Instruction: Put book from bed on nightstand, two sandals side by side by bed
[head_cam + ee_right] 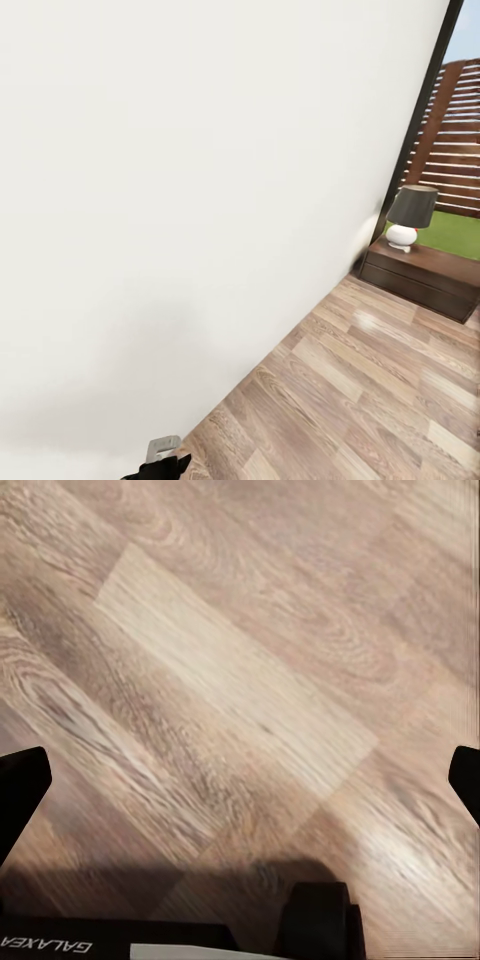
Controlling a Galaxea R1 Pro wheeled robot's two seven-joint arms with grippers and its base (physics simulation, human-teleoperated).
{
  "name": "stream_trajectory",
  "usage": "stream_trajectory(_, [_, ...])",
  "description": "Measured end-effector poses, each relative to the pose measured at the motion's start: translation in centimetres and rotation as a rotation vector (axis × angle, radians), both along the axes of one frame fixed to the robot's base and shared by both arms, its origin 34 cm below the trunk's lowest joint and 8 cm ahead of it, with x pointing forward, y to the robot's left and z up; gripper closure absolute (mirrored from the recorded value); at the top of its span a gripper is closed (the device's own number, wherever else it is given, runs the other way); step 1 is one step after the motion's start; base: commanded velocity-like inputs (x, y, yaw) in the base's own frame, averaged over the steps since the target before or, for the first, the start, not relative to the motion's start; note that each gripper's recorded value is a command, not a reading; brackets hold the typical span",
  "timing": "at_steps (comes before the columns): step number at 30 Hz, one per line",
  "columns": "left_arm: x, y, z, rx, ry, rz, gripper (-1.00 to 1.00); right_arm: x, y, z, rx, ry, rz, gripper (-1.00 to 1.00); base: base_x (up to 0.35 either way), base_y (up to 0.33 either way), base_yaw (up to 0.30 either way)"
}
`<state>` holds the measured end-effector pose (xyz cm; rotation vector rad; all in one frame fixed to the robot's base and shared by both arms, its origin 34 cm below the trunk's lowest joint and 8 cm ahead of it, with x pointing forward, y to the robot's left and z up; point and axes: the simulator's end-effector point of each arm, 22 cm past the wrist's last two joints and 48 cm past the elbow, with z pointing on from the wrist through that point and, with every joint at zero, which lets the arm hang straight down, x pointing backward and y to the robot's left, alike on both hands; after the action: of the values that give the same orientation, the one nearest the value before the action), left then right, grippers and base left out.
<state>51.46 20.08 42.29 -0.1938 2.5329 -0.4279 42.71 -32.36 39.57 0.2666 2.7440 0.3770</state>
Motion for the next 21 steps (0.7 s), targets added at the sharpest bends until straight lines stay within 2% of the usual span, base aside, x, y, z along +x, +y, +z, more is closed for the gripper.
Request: stream_trajectory(21, [-0.29,0.00,-0.36,0.000,0.009,0.000,-1.00,-0.31,0.00,-0.28,0.000,0.009,0.000,-1.00,0.000,0.000,-0.272])
